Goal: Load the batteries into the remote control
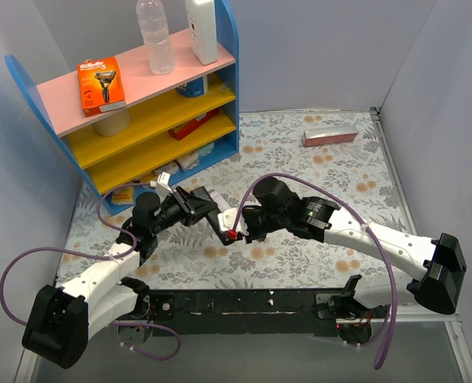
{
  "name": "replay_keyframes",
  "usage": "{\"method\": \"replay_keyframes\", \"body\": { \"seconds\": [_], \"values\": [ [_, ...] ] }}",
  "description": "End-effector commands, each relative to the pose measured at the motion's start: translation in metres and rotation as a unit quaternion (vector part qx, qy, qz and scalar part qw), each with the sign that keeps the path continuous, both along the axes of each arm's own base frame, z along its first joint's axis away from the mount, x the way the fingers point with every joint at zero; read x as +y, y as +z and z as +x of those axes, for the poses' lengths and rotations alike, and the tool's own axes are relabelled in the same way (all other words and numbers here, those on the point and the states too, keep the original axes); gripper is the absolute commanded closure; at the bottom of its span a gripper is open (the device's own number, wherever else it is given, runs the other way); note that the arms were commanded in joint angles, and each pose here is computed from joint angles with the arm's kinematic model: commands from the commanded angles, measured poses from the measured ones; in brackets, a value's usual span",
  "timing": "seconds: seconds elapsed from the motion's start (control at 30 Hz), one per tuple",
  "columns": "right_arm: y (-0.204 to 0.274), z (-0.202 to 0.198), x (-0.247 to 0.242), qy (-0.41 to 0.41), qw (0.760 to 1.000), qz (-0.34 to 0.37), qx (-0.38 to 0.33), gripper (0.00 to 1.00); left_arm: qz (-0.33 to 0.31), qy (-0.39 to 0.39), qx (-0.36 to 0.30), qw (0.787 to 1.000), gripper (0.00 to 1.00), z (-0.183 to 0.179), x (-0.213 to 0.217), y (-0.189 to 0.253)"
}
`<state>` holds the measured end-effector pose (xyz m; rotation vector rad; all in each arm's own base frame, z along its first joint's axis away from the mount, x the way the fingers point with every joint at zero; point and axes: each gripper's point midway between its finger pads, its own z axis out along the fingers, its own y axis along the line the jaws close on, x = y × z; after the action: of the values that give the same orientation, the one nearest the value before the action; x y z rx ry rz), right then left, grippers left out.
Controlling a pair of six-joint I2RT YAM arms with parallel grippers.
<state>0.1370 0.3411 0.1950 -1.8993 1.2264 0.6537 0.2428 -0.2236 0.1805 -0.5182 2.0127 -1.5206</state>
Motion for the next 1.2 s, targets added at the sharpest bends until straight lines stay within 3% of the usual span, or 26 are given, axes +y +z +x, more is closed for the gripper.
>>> {"method": "replay_keyframes", "body": {
  "seconds": [0.0, 0.77, 1.0, 1.17],
  "values": [
    [0.021, 0.005, 0.012, -0.001, 1.000, 0.029, -0.011, 0.77, -0.016, -0.013, -0.038, 0.999, 1.00, 0.003, -0.004, 0.028],
    [-0.003, 0.018, 0.021, -0.044, 0.999, 0.010, 0.012, 0.87, -0.032, -0.029, -0.061, 0.997, 1.00, -0.003, -0.007, 0.045],
    [-0.012, 0.014, 0.026, -0.057, 0.996, -0.012, 0.063, 0.89, -0.022, -0.063, -0.131, 0.989, 1.00, -0.011, -0.011, 0.064],
    [-0.012, 0.009, 0.032, -0.064, 0.992, -0.027, 0.106, 0.85, -0.018, -0.074, -0.175, 0.982, 1.00, -0.016, -0.011, 0.076]
  ]
}}
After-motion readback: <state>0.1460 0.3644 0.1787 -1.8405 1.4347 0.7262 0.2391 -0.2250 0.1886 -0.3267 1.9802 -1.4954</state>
